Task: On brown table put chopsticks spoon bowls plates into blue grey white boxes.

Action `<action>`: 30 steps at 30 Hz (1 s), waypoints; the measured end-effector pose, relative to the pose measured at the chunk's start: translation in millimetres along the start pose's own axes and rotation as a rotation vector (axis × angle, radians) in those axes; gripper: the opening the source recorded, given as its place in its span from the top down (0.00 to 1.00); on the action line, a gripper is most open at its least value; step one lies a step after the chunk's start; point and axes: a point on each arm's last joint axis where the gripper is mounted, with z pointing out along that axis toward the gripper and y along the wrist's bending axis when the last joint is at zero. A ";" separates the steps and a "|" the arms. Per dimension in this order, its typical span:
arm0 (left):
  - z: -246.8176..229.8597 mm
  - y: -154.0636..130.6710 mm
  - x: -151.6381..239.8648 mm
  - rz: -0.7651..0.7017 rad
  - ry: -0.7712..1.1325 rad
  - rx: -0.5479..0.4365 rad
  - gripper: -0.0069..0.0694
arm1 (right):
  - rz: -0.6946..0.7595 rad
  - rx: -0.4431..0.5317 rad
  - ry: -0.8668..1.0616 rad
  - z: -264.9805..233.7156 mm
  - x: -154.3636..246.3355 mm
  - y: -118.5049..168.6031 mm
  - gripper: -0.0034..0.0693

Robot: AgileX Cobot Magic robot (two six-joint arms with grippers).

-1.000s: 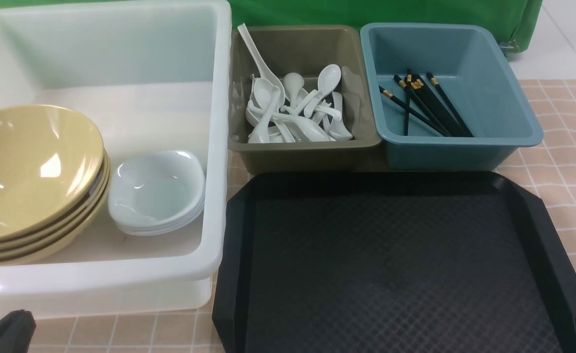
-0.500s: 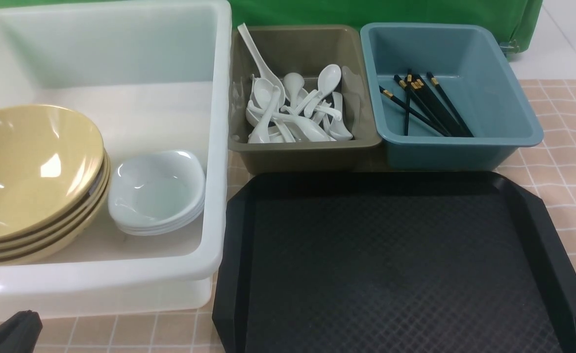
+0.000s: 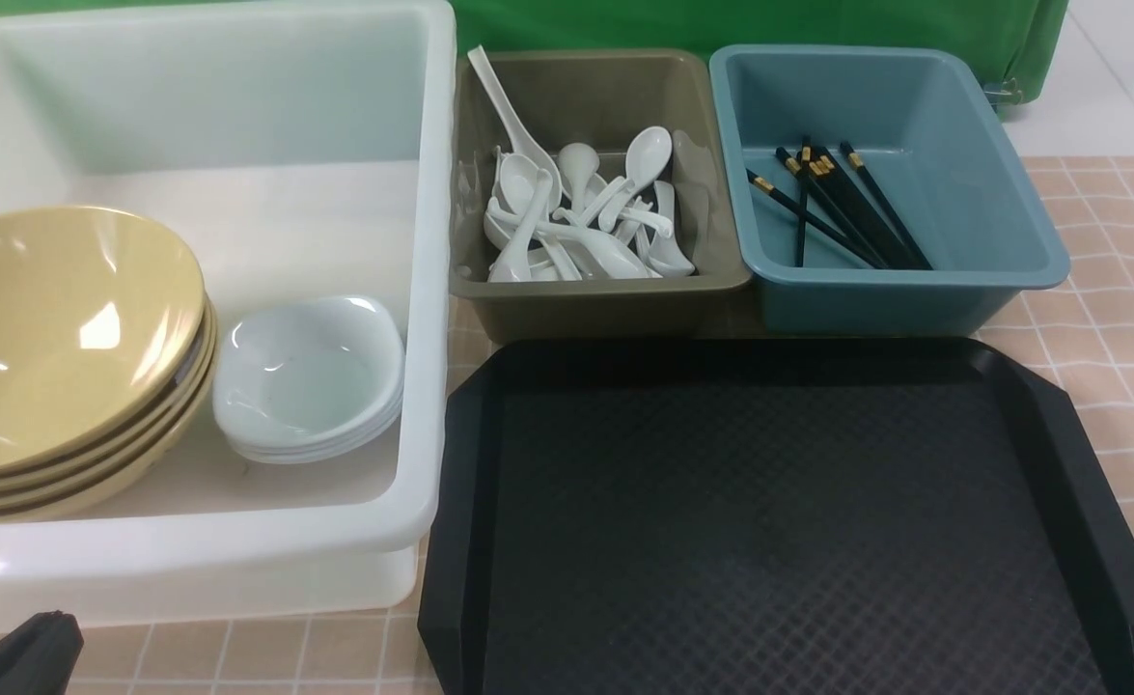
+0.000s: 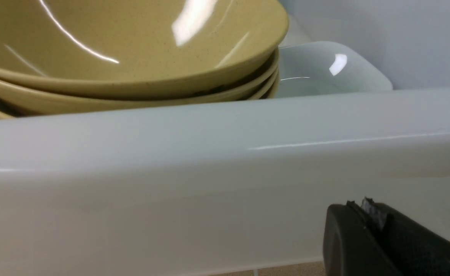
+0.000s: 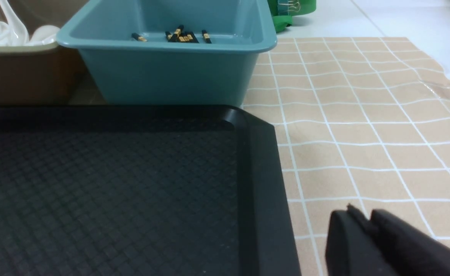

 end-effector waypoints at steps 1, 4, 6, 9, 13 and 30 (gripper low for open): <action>0.0 0.0 -0.1 0.000 0.000 0.000 0.91 | 0.000 0.000 0.000 0.0 0.0 0.0 0.79; 0.0 0.0 -0.1 0.000 0.000 0.000 0.91 | 0.000 0.000 0.000 0.0 0.0 0.0 0.79; 0.0 0.0 -0.1 -0.001 0.000 0.000 0.91 | 0.000 0.000 0.000 0.0 0.0 0.0 0.78; 0.0 0.0 -0.1 -0.001 0.000 0.000 0.91 | 0.000 0.000 0.000 0.0 0.0 0.0 0.78; 0.0 0.0 -0.1 -0.001 0.000 0.000 0.91 | 0.000 0.000 -0.001 -0.1 -0.3 0.0 0.78; 0.0 0.0 -0.1 -0.001 0.000 0.000 0.91 | 0.000 0.000 0.002 -0.1 0.0 0.0 0.77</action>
